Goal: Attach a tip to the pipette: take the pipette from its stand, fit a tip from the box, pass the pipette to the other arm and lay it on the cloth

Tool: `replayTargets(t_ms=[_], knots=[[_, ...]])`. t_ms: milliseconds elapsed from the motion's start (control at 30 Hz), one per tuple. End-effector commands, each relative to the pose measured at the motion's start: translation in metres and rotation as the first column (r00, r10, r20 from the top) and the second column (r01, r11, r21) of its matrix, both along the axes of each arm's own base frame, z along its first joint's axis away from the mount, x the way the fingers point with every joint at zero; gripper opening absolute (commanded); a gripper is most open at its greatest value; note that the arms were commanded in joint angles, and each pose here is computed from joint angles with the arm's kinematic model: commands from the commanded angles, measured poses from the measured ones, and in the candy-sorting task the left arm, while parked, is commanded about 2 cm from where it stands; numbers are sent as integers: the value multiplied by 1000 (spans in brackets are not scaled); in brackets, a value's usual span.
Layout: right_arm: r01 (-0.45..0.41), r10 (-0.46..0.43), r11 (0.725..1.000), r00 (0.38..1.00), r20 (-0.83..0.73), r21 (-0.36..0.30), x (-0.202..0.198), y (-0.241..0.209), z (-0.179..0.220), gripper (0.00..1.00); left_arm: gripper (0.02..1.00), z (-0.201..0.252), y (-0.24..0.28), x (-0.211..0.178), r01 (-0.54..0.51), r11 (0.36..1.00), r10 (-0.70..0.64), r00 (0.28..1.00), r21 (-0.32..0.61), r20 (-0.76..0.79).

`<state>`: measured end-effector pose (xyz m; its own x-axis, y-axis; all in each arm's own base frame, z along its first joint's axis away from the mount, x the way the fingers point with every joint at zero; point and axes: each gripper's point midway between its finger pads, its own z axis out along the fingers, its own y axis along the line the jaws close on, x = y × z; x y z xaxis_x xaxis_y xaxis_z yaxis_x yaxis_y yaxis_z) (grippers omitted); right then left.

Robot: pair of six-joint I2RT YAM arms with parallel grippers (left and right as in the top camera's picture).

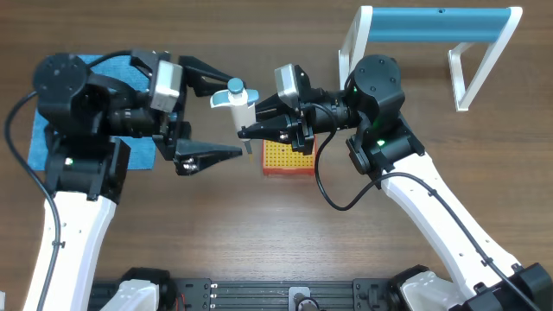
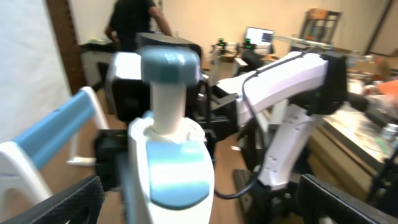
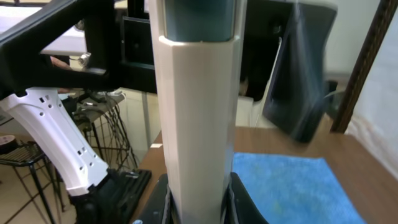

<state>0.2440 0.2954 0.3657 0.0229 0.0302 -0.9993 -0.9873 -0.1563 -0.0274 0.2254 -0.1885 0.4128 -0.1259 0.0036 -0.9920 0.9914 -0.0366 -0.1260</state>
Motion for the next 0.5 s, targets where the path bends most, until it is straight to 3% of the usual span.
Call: replayTargets(t_ms=[33,167,233,267,367,467,500], knots=[[-13,11,999,999,52,31,-8,6,15,77,998,6,-8,-18,98,995,-98,995,2,-9],[2,-4,999,999,50,34,-6,8,15,80,963,6,-8,-11,58,998,-58,998,1,-8],[43,-44,998,998,43,38,1,9,16,77,454,7,-9,-2,6,1000,-6,1000,-2,-9],[62,-64,997,997,42,40,4,9,16,77,371,7,-9,4,-29,1000,29,1000,-4,-9],[103,-105,994,994,34,44,11,9,16,80,301,8,-9,18,-110,994,110,994,-8,-10],[106,-107,993,994,31,42,12,10,16,77,294,8,-9,20,-123,992,123,992,-9,-10],[107,-108,993,994,31,42,12,10,16,80,128,8,-9,20,-123,992,123,992,-9,-10]])
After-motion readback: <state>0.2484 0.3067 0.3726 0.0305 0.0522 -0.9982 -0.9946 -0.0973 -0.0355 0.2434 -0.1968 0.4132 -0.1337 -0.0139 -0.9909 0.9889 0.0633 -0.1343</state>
